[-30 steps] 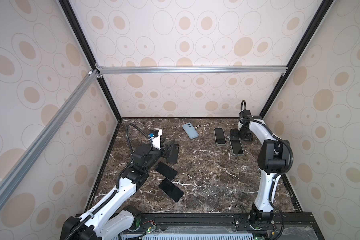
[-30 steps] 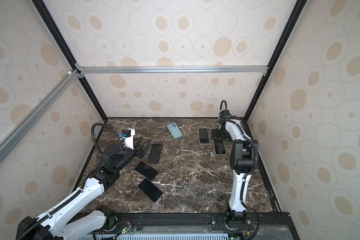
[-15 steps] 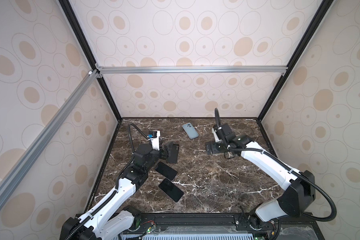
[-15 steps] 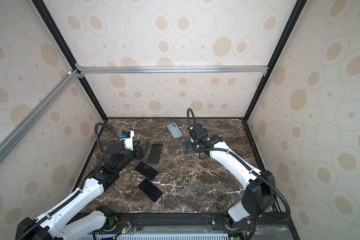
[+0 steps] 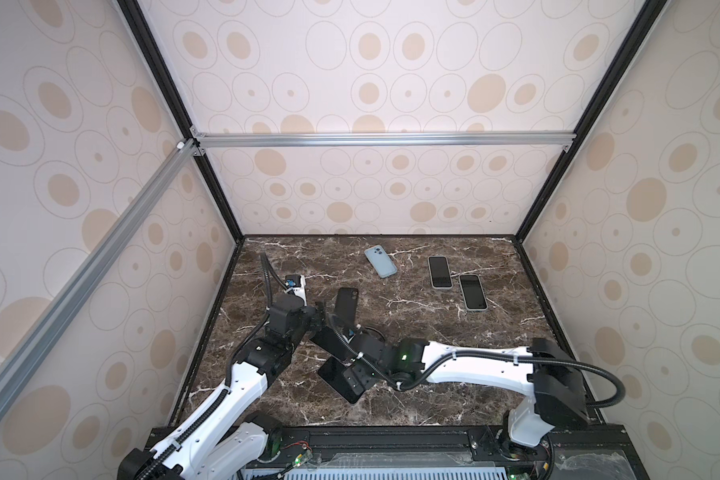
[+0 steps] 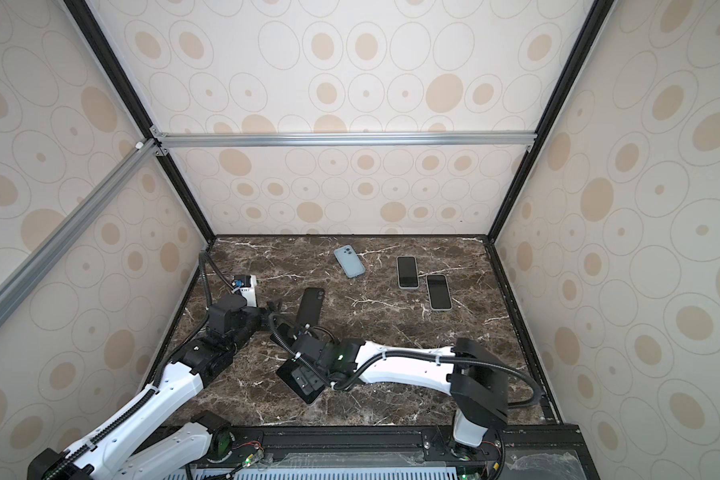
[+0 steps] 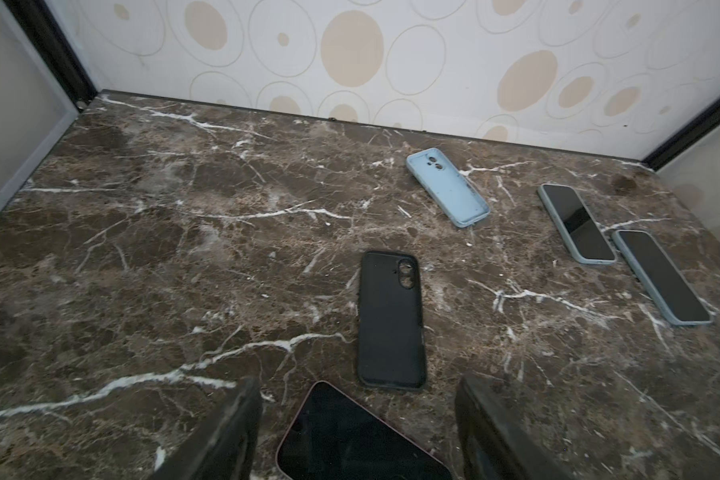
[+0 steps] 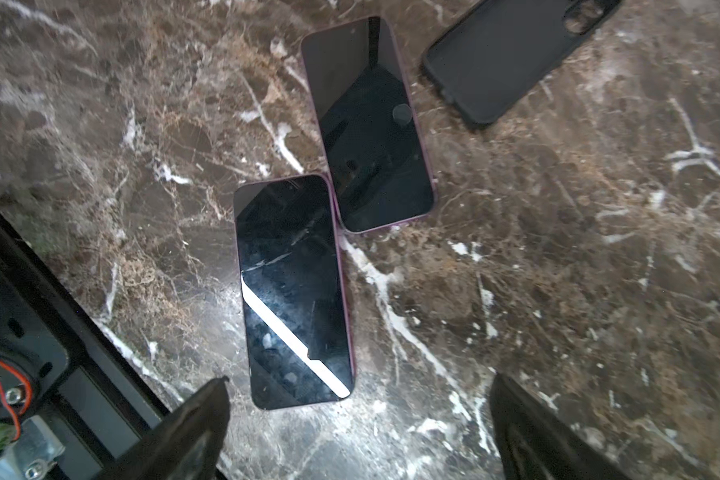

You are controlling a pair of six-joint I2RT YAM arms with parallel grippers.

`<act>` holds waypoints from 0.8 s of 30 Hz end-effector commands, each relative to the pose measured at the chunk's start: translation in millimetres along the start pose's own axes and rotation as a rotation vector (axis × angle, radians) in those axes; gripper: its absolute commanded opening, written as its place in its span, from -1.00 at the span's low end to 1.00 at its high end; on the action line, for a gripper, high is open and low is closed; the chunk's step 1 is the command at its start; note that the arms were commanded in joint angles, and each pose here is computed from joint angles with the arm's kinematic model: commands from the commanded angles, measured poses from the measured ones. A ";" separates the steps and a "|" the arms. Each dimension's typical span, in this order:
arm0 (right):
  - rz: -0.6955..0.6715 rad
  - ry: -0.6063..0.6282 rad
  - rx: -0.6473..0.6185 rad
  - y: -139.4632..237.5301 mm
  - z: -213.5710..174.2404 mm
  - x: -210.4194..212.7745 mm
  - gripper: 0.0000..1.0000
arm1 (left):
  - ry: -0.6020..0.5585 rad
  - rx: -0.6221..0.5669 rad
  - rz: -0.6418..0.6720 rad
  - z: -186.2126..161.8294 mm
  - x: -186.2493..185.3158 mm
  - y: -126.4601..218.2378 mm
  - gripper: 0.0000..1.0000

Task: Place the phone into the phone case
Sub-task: 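Move the right gripper to the pink-framed phone nearest the robot and grasp it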

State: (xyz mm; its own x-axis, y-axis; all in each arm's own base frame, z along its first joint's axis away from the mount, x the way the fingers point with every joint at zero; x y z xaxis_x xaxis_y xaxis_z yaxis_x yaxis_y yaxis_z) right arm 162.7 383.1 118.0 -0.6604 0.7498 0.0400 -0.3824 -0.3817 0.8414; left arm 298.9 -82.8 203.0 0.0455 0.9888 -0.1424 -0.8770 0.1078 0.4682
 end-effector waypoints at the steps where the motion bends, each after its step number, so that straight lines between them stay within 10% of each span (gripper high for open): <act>1: -0.031 0.060 0.008 -13.4 3.3 13.1 0.97 | 0.048 0.044 0.061 -8.1 23.9 -9.9 0.50; 24: 0.010 0.141 0.275 -70.7 -34.9 37.5 0.95 | 0.194 0.030 0.007 -12.2 49.8 -15.0 0.57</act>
State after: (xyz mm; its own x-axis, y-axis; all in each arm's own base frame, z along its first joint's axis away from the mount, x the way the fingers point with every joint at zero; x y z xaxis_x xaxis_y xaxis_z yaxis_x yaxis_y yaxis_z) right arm 144.1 423.2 45.0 -0.7563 0.6542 -0.0097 -0.2290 -0.2509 0.9405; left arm 308.3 -36.5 173.6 -0.0618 0.9584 -0.2788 -0.8506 0.0955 0.5171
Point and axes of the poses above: each gripper's point midway between its finger pads, its own y axis back along the fingers, its own x axis along the line the jaws close on, z = x × y, the point moved 2 cm from there along y, back along the fingers, and after that the axes turned 3 degrees about -y, right-handed, at the moved point
